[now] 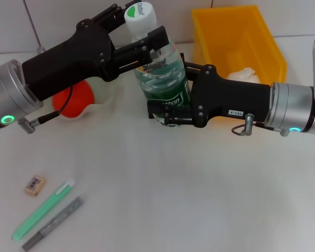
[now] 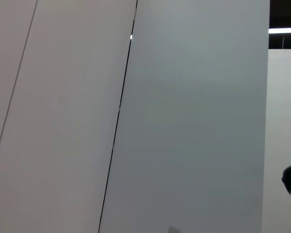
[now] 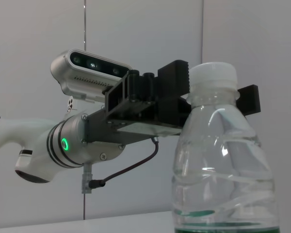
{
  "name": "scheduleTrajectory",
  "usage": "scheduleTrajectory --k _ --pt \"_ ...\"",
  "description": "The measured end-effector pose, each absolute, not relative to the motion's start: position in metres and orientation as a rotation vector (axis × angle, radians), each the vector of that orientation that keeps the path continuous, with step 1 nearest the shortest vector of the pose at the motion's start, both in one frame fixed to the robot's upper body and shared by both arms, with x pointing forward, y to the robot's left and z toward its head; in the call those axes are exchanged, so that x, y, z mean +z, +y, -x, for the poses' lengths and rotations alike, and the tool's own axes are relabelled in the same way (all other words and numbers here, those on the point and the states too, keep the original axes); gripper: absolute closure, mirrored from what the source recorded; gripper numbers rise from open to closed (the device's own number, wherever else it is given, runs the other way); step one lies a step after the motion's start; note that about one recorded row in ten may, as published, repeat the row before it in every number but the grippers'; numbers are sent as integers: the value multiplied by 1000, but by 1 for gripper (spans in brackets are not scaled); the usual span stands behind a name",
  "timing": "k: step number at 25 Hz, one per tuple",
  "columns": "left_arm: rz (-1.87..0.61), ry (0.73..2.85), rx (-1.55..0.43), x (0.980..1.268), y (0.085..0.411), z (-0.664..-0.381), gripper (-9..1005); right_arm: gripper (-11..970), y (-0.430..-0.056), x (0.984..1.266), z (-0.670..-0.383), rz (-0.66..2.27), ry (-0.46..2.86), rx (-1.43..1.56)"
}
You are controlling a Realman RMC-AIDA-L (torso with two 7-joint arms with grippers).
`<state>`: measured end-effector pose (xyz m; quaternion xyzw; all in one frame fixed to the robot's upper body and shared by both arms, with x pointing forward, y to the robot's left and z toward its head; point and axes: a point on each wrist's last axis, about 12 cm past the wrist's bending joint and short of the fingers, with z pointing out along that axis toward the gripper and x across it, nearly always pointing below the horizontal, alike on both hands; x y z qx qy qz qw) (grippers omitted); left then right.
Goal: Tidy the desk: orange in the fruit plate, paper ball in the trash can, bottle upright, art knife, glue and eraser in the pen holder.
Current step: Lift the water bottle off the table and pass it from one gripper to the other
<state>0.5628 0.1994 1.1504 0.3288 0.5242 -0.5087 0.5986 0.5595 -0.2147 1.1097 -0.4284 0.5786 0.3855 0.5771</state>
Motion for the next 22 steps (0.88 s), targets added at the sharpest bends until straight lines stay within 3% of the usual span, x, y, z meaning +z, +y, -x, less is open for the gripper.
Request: scheduleTrajectory --k 22 --pt "-765 1219 -1165 1151 198 -565 149 198 -215 1110 -560 1004 1354 899"
